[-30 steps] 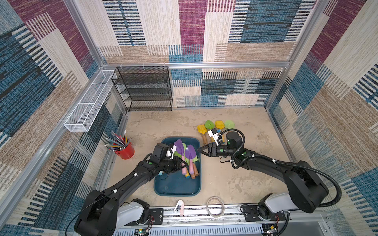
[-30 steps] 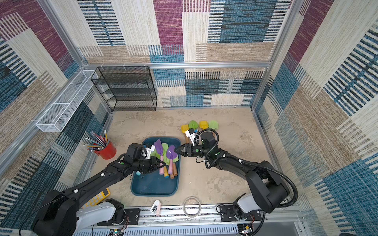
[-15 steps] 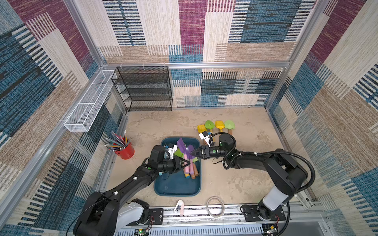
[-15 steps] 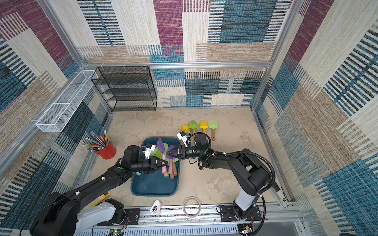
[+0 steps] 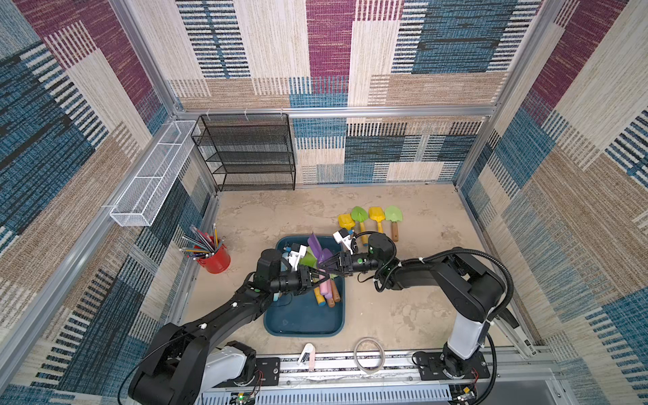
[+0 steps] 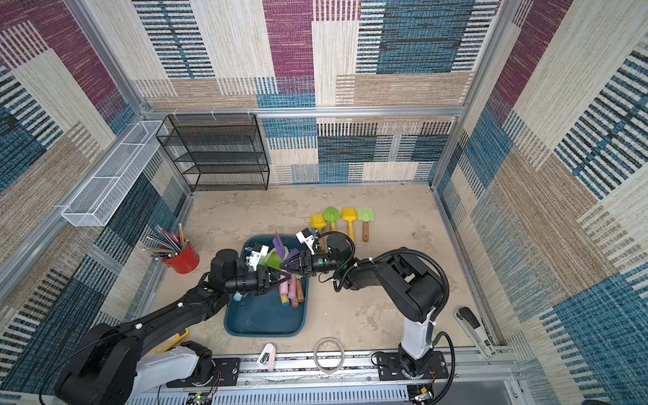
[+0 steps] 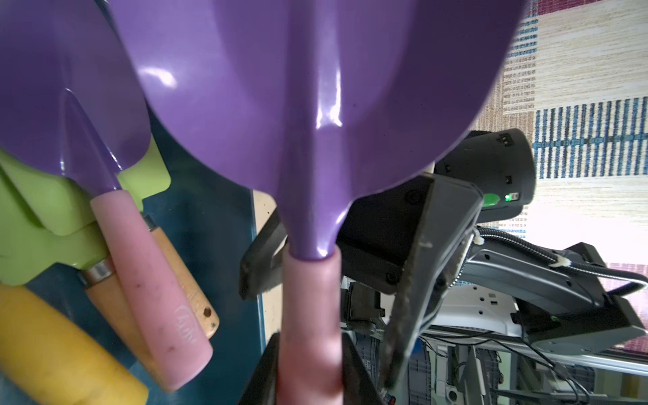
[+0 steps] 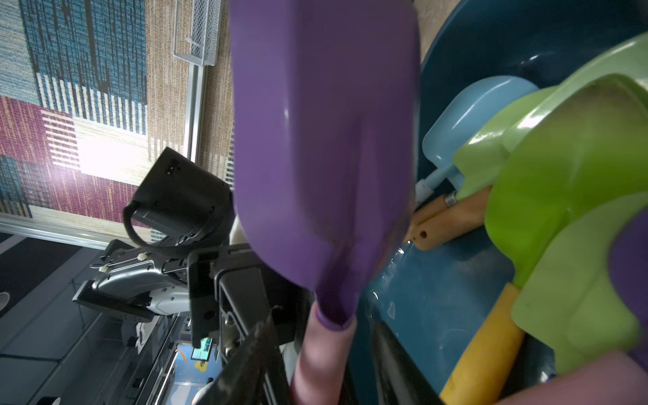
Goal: Take the shovel out of the storage box
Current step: Place the shovel at the center of the board.
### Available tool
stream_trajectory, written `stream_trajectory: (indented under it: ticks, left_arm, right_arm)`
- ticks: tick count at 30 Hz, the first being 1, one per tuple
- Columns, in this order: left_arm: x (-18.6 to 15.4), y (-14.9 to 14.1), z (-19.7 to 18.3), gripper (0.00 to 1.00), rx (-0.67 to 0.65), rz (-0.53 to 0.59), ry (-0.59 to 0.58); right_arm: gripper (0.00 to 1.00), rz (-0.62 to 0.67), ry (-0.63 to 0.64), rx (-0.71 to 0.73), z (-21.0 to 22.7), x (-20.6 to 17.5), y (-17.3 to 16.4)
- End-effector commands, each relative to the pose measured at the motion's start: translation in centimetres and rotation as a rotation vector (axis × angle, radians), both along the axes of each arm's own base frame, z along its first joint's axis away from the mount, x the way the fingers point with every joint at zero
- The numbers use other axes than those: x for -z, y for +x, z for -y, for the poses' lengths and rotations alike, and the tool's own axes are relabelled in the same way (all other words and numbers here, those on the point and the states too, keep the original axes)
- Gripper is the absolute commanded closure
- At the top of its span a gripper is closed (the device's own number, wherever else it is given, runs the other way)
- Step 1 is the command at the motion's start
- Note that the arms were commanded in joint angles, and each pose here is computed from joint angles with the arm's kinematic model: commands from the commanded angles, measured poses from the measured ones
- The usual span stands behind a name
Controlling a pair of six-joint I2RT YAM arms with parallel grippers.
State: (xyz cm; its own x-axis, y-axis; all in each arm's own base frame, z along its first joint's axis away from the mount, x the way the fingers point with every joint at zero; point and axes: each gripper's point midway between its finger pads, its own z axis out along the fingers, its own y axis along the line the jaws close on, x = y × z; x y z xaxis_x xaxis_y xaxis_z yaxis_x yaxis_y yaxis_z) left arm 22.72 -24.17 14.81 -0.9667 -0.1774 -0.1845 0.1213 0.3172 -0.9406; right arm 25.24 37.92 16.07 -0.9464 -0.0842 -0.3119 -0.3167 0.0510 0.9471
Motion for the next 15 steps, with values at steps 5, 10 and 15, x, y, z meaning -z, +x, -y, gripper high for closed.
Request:
stream_trajectory:
  ticks: [5, 10, 15]
  left_arm:
    - [-1.45, -0.17, 0.52, 0.89, 0.039, 0.049, -0.065]
    - [-1.4, -0.21, 0.49, 0.89, 0.041, 0.05, -0.066]
    - [-1.48, -0.36, 0.55, 0.86, 0.051, 0.051, -0.072]
  right_arm:
    - [0.57, 0.016, 0.081, -0.047, -0.62, -1.76, -0.41]
    - [0.66, 0.007, 0.09, -0.051, -0.66, -1.8, -0.42]
    - [0.77, 0.015, 0.096, -0.049, -0.7, -2.04, -0.33]
